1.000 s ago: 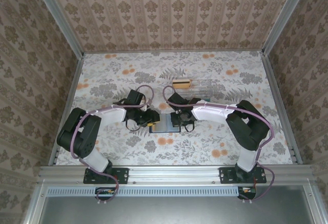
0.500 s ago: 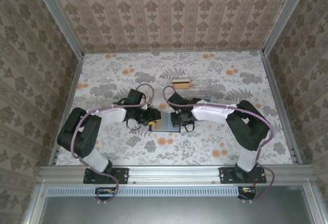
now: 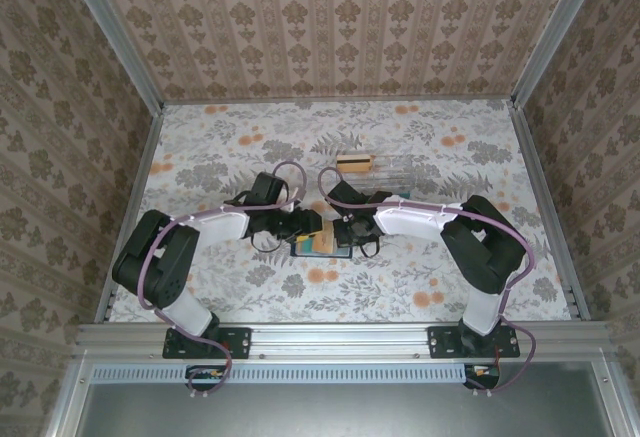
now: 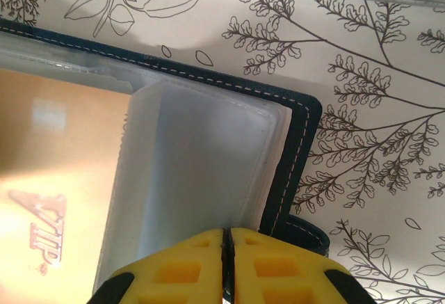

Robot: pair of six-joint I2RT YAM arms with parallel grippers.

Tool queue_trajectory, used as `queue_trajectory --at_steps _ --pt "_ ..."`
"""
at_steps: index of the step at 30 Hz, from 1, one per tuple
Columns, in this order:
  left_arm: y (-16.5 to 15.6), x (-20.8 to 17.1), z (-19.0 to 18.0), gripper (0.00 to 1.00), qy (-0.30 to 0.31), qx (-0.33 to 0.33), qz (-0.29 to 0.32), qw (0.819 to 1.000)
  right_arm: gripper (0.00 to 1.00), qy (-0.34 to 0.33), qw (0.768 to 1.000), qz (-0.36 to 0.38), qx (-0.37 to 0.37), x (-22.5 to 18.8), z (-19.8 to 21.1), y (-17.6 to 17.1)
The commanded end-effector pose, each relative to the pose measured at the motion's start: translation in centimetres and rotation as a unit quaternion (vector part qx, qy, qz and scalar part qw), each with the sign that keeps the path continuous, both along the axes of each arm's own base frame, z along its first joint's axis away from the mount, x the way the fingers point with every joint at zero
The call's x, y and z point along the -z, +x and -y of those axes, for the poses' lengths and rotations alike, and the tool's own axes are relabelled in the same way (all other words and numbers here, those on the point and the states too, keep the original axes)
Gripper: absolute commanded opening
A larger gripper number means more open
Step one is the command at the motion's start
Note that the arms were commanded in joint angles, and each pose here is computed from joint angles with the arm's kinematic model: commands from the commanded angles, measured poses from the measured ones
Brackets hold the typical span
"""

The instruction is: Take the credit cards out of the card holder

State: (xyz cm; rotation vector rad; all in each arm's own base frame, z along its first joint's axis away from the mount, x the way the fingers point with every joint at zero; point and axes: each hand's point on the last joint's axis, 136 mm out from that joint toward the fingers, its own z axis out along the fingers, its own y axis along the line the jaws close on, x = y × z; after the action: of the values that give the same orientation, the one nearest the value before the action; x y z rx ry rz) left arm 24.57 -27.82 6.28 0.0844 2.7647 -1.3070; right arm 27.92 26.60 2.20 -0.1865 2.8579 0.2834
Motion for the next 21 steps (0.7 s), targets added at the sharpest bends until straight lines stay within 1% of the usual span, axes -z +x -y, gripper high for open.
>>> queue_trajectory --at_steps 1,5,9,11,17,21 --pt "0.2 -2.6 1.1 0.47 -0.024 0.018 0.023 0.999 0.13 -0.017 0.999 -0.037 0.002 2.5 0.5 -1.7" --pt "0.2 -2.6 0.9 0.47 -0.011 0.017 0.024 0.999 0.16 -0.021 0.999 -0.031 0.005 2.1 0.8 -1.5" --pt "-0.1 -2.3 -0.3 0.47 0.019 0.018 0.028 0.999 0.19 -0.026 0.999 -0.015 0.017 0.9 1.7 -0.9" --pt "0.2 -1.9 -1.4 0.47 0.046 0.003 0.035 0.998 0.21 -0.025 0.999 -0.004 0.027 0.1 2.3 -0.5" --pt "0.4 -1.6 -3.8 0.47 0.062 -0.013 0.036 0.997 0.24 -0.017 0.999 0.017 0.034 -2.4 3.0 0.4" --pt "0.4 -1.2 -4.6 0.46 0.068 -0.019 0.033 0.997 0.28 -0.004 0.998 0.036 0.042 -4.2 2.7 1.0"
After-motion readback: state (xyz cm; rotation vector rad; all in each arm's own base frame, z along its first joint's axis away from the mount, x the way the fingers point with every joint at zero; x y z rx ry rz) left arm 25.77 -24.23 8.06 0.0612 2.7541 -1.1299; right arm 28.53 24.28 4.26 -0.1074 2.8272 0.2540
